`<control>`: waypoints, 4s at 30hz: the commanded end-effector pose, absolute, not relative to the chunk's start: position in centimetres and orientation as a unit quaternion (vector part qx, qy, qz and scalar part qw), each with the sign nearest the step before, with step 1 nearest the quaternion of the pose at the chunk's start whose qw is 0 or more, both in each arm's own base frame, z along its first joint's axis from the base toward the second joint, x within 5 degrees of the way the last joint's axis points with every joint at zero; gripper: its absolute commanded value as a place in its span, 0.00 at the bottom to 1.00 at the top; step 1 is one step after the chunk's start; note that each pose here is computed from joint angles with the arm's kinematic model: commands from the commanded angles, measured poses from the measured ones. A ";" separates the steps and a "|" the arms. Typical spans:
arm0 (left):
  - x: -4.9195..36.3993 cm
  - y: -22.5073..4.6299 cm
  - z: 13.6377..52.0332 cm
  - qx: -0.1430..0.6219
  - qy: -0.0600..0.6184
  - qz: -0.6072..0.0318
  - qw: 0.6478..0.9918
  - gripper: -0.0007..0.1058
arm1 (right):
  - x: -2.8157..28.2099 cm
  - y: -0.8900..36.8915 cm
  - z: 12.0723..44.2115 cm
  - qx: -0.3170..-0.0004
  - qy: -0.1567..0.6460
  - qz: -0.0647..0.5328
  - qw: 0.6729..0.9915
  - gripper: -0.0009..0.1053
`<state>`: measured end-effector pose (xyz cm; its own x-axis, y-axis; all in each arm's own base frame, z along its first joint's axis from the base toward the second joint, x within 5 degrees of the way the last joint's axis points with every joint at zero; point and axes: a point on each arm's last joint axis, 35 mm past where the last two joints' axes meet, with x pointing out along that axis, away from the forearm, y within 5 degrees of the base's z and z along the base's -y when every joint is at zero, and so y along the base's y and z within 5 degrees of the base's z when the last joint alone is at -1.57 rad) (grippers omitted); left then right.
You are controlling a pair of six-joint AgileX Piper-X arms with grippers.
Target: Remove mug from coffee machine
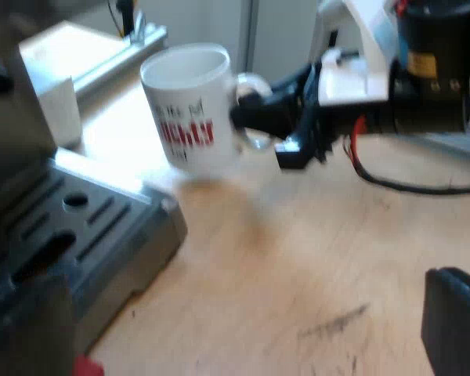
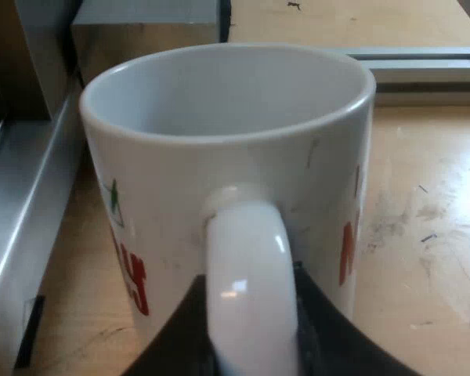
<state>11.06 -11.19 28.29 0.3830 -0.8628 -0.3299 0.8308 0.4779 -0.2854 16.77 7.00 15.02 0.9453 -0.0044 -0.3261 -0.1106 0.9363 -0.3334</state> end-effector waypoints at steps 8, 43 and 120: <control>11.1 -11.2 28.3 -0.036 0.224 -0.499 0.837 0.86 | 18.5 7.8 14.0 -0.172 0.123 0.047 0.976 0.01; 11.3 -11.2 28.4 -0.034 0.217 -0.484 0.847 0.86 | 17.2 7.3 14.7 -0.168 0.177 0.062 0.968 0.60; 9.4 -1.8 39.3 -0.137 0.205 -0.184 0.951 0.86 | 13.4 -0.9 42.1 -0.179 0.282 -0.017 0.942 0.60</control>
